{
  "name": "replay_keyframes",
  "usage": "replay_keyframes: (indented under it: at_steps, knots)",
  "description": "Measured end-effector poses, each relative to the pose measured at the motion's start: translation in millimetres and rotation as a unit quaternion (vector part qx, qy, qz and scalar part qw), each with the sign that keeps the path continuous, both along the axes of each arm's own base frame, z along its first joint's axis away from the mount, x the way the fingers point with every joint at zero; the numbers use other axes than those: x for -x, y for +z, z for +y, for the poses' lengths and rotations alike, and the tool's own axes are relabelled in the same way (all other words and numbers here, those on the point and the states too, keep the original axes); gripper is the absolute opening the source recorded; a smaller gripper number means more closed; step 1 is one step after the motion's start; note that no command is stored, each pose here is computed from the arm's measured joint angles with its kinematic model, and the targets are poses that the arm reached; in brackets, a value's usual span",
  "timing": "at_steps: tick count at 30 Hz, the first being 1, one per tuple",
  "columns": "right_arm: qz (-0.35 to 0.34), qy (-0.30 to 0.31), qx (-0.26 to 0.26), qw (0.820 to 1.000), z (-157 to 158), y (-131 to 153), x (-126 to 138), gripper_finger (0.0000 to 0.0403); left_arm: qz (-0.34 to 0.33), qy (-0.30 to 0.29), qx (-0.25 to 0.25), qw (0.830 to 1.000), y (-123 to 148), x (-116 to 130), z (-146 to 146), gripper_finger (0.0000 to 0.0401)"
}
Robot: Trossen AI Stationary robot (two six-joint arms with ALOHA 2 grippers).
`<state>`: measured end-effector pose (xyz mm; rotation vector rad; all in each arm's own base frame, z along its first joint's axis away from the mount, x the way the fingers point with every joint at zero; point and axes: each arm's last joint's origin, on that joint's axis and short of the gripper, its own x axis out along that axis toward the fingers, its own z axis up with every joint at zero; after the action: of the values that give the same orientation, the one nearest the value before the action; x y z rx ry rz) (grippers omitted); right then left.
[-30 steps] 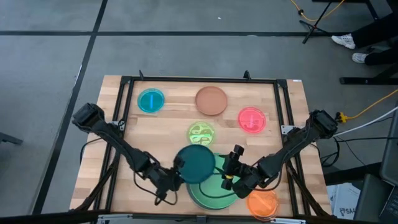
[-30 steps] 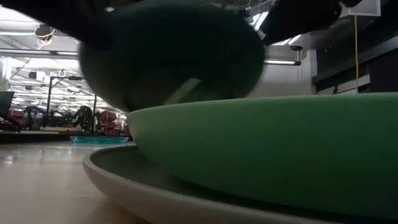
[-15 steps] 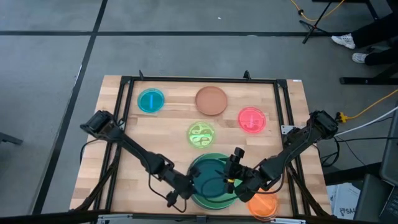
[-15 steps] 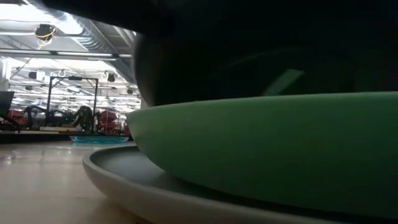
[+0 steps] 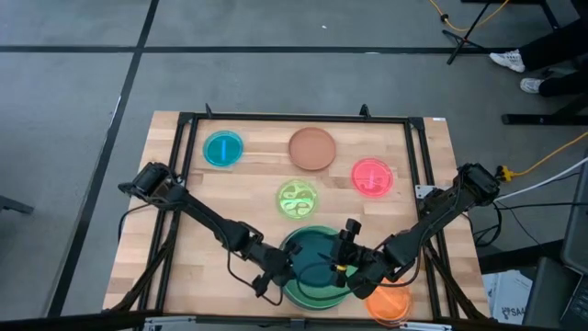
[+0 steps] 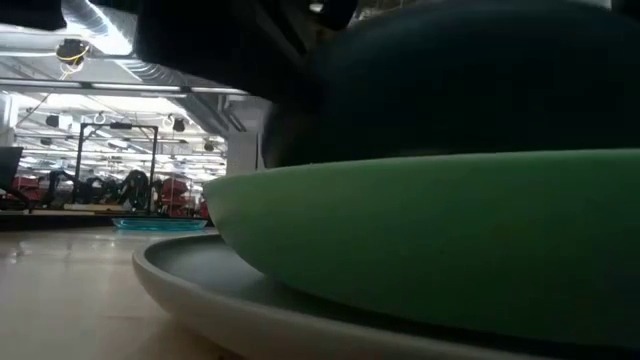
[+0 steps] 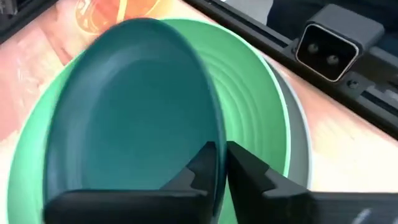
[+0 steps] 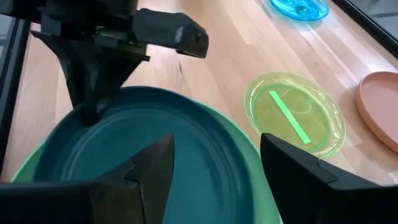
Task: Stack plastic plates
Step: Stack the dark green plate on top of the light green plate, then stack the brown plate on top of the dark green plate
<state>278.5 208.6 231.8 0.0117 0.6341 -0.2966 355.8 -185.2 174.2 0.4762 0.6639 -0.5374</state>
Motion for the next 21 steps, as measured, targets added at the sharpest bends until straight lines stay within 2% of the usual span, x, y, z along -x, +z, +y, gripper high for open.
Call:
replay_keyframes:
  at_steps: [4,8,14,17,21]
  knots:
    - [-0.002,-0.005,-0.006,1.000,0,0,0,0.0227,0.013,0.001,-0.007,1.000,-6,0,1,0.0074]
    - [-0.003,-0.006,-0.008,1.000,0,0,0,0.0227,0.010,0.012,-0.009,1.000,1,3,1,0.0103]
    - [-0.004,-0.008,-0.009,1.000,0,0,0,0.0227,0.035,0.021,-0.008,0.999,20,19,0,0.0111]
    - [0.000,-0.007,-0.004,1.000,-1,0,0,0.0227,0.054,0.037,0.004,0.998,24,35,9,0.0111]
    - [0.017,-0.009,0.017,1.000,-4,-3,3,0.0227,0.014,0.071,0.047,0.996,24,62,26,0.0111]
